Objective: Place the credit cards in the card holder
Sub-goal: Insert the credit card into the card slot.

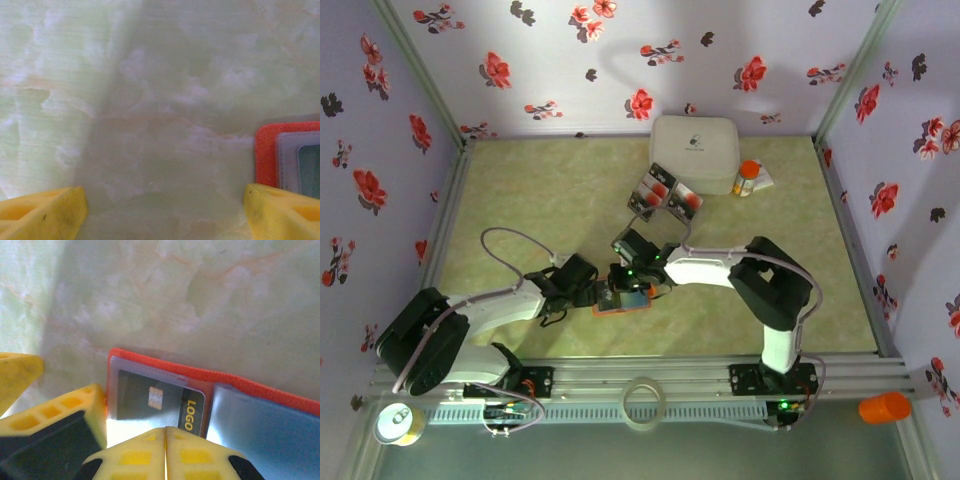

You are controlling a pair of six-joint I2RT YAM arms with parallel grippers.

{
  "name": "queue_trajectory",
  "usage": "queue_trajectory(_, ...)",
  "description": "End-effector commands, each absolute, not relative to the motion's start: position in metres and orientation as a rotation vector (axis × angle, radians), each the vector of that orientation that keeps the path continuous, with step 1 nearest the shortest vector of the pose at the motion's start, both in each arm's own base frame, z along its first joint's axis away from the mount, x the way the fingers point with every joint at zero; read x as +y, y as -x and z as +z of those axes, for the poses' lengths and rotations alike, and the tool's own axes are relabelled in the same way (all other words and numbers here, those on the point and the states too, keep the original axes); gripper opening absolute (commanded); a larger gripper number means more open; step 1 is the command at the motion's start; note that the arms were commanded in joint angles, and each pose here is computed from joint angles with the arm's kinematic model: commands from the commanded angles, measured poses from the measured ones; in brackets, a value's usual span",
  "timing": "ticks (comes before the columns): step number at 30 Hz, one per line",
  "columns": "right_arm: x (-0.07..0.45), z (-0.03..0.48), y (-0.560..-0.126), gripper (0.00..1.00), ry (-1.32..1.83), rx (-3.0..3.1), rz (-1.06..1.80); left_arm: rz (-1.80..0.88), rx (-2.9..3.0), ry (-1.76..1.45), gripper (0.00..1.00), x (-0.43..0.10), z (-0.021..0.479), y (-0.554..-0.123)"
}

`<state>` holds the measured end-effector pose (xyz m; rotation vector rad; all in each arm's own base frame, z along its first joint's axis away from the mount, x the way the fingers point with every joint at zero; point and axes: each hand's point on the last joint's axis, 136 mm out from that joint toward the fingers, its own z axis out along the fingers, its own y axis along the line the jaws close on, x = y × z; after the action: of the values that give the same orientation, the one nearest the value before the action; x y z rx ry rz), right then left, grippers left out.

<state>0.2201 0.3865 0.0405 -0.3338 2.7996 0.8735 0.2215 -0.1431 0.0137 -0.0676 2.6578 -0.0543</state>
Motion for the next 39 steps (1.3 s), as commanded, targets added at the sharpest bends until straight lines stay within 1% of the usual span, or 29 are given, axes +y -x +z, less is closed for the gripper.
queue_trajectory(1,0.375,0.058,-0.216,0.1,0.343,2.77,0.846,-0.09,2.684,0.044,0.84,-0.147,-0.001,-0.221)
queue_trajectory(7,0.364,0.043,-0.206,0.09,0.322,2.806,0.831,-0.089,2.682,0.042,0.84,-0.146,-0.001,-0.221)
queue_trajectory(22,0.382,0.015,-0.195,0.06,0.334,2.864,0.861,-0.098,2.678,0.036,0.83,-0.148,0.0,-0.222)
queue_trajectory(33,0.392,0.019,-0.191,0.06,0.348,2.857,0.897,-0.117,2.67,0.033,0.83,-0.152,0.005,-0.224)
queue_trajectory(39,0.383,0.04,-0.197,0.06,0.361,2.813,0.86,-0.13,2.654,0.053,0.84,-0.149,0.017,-0.225)
